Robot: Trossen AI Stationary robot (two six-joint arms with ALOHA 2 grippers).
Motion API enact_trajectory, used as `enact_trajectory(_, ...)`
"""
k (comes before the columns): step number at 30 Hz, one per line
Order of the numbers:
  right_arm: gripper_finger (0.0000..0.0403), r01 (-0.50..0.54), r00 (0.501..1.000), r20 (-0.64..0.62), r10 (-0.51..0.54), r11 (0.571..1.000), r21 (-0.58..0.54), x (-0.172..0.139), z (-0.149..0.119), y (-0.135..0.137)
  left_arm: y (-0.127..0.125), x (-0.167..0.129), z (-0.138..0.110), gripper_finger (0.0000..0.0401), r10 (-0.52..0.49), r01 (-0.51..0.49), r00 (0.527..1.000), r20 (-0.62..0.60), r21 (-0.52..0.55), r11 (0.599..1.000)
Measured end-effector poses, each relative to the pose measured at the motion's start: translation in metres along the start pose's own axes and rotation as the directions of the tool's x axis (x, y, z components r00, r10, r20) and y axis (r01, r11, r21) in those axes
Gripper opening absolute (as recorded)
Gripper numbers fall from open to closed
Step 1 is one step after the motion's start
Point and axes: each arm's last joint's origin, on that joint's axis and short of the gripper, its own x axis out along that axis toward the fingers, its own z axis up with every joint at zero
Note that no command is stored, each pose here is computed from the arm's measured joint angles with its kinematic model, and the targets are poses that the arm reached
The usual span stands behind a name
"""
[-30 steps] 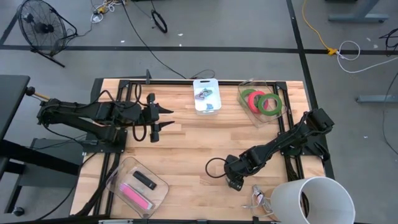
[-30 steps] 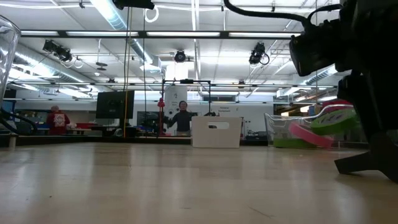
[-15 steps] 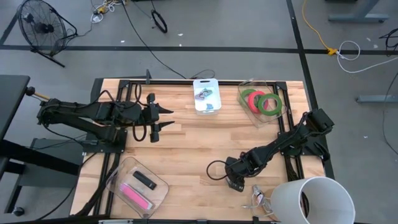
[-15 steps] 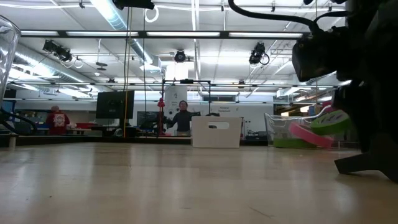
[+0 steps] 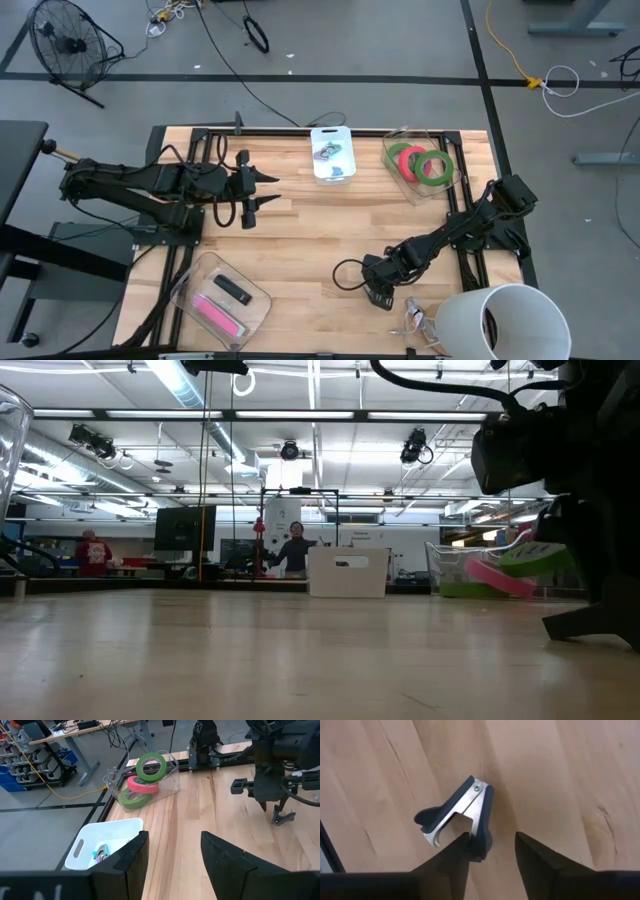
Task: Pick and place Stapler, Stapler remover, tape
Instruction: Put the black staple remover into the white bin
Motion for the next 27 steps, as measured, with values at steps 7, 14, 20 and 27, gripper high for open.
enact_trajectory(7, 0.0101, -0.023, 1.0, -0.002, 0.023, 1.0, -0.007, 0.0, 0.0006, 0.0015, 0.0, 0.0, 0.0, 0.0183, 0.0, 0.0, 1.0, 0.0, 0.001, 1.0)
enact_trajectory(14, 0.0034, -0.047, 0.999, -0.024, 0.047, 0.999, -0.007, -0.0002, 0.0001, 0.0023, 0.0, 0.0, 0.0, 0.0183, 0.0, 0.0, 1.0, 0.0, 0.002, 1.0)
enact_trajectory(20, 0.0006, -0.062, 0.998, -0.034, 0.061, 0.998, -0.012, -0.0006, 0.0, 0.003, 0.0, 0.0, 0.0, 0.0183, 0.0, 0.0, 1.0, 0.0, 0.002, 1.0)
enact_trajectory(27, 0.0001, -0.087, 0.996, -0.021, 0.087, 0.996, -0.007, -0.0005, 0.0022, 0.0048, 0.0, 0.0, 0.0, 0.0183, 0.0, 0.0, 1.0, 0.0, 0.001, 1.0)
